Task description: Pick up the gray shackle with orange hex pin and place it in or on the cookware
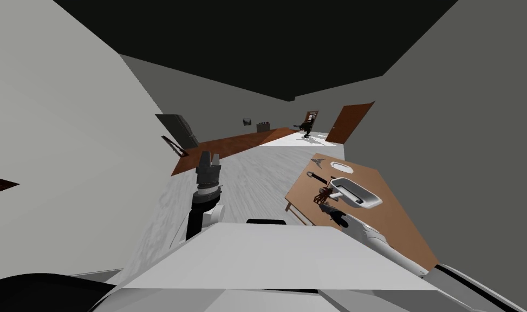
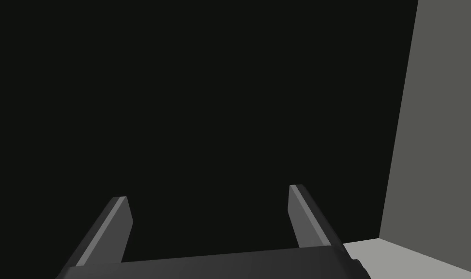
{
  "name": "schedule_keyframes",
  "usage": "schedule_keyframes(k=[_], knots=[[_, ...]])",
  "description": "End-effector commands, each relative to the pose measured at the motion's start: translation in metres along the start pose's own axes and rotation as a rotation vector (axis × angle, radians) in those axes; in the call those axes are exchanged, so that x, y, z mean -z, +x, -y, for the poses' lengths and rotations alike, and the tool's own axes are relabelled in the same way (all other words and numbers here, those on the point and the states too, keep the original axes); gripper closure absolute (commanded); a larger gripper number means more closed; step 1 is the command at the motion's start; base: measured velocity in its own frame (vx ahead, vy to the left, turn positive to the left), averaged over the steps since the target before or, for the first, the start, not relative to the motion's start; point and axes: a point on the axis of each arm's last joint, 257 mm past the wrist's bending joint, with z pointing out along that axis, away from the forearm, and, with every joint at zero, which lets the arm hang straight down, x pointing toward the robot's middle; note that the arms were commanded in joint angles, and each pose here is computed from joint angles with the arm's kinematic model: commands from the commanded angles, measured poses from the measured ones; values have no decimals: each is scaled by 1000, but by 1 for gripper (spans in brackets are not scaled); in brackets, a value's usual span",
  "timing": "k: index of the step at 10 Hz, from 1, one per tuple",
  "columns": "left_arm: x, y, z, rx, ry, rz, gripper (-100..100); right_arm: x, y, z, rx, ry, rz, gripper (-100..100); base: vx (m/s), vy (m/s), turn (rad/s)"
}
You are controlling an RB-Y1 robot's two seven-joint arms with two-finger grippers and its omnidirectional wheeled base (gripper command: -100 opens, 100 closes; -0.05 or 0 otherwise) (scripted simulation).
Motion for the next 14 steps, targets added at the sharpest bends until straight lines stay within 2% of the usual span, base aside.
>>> schedule_keyframes(k=[1, 2, 4, 5, 6, 7, 9, 14], knots=[[0, 0, 0, 0, 0, 0, 0, 0, 0, 0, 0, 0, 0, 0, 0, 0, 0], [0, 0, 0, 0, 0, 0, 0, 5, -3, 10, 4, 2, 0, 100, -1, 51, -32], [0, 0, 0, 0, 0, 0, 0, 12, -7, 21, 8, -3, -1, 100, -12, 96, -68], [0, 0, 0, 0, 0, 0, 0, 12, -6, 15, 9, -1, -1, 100, -8, 45, -25], [0, 0, 0, 0, 0, 0, 0, 13, -5, 17, 8, 1, -2, 0, -3, 9, 0], [0, 0, 0, 0, 0, 0, 0, 20, 18, 31, -17, 18, -42, 100, -101, 63, 152], [0, 0, 0, 0, 0, 0, 0, 32, 41, 55, -50, 44, -87, 100, -172, 90, 187], [0, 0, 0, 0, 0, 0, 0, 55, 60, 102, -97, 100, -138, 100, -91, -10, 141]])
